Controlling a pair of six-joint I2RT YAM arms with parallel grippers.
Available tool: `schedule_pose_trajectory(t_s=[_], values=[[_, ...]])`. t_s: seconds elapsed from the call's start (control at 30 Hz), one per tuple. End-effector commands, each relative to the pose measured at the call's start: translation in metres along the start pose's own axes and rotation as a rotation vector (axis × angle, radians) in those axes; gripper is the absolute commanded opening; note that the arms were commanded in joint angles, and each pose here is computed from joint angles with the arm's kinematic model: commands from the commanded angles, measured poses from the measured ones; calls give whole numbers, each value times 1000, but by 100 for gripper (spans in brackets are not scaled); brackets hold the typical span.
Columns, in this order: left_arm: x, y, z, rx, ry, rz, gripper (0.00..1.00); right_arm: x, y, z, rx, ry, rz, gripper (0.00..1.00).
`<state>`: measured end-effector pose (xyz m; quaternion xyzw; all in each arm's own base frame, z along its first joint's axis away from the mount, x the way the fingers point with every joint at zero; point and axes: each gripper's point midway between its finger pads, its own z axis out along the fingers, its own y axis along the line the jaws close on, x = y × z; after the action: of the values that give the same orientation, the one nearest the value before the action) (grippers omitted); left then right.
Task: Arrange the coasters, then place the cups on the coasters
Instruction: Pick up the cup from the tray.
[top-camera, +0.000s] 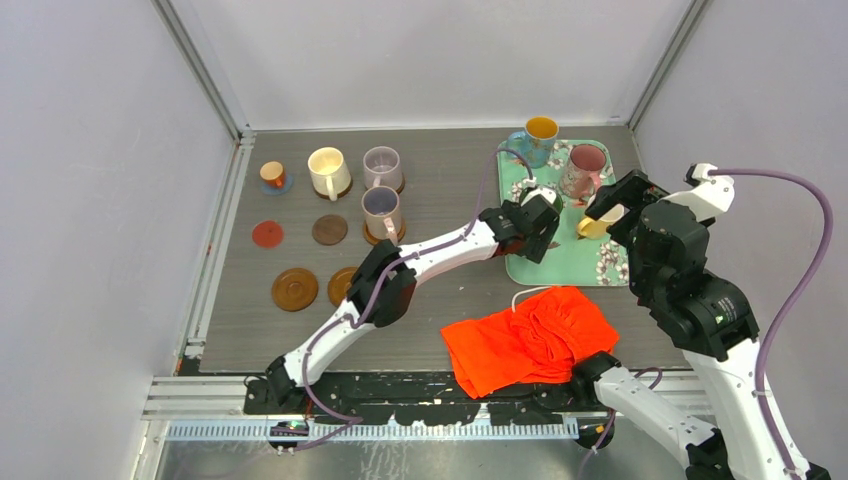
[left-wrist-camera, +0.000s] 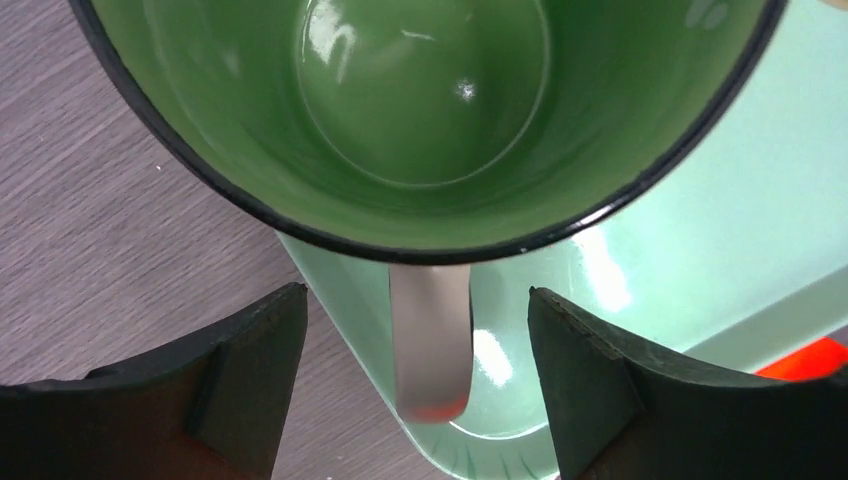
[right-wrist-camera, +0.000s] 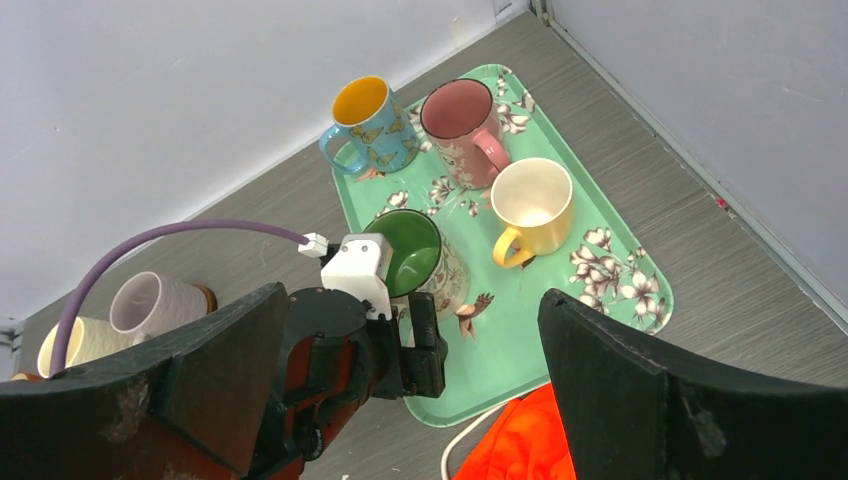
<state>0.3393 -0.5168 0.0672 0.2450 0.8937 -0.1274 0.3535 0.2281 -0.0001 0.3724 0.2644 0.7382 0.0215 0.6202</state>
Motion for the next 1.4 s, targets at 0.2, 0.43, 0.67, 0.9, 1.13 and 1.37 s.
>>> schedule_pose_trajectory(t_s=[0.2,0.43,0.67,0.9,1.13,1.37], values=[[-17,1,9,-40,-70,50,69,-13,6,-2,-22,-24,-14,100],[-19,-2,16,-34,-84,59,62,-10,7,-1,-23,-16,-20,100],[-21,-3,20,-27,-96,55,57,-9,8,0,-23,-9,-29,100],[-20,-8,23,-7,-98,59,45,-6,7,1,-20,-2,-35,100],[-34,-11,15,21,-135,76,26,-6,7,1,-19,-2,-36,100],[-55,-11,-1,34,-203,94,0,-4,7,2,-18,3,-43,100]])
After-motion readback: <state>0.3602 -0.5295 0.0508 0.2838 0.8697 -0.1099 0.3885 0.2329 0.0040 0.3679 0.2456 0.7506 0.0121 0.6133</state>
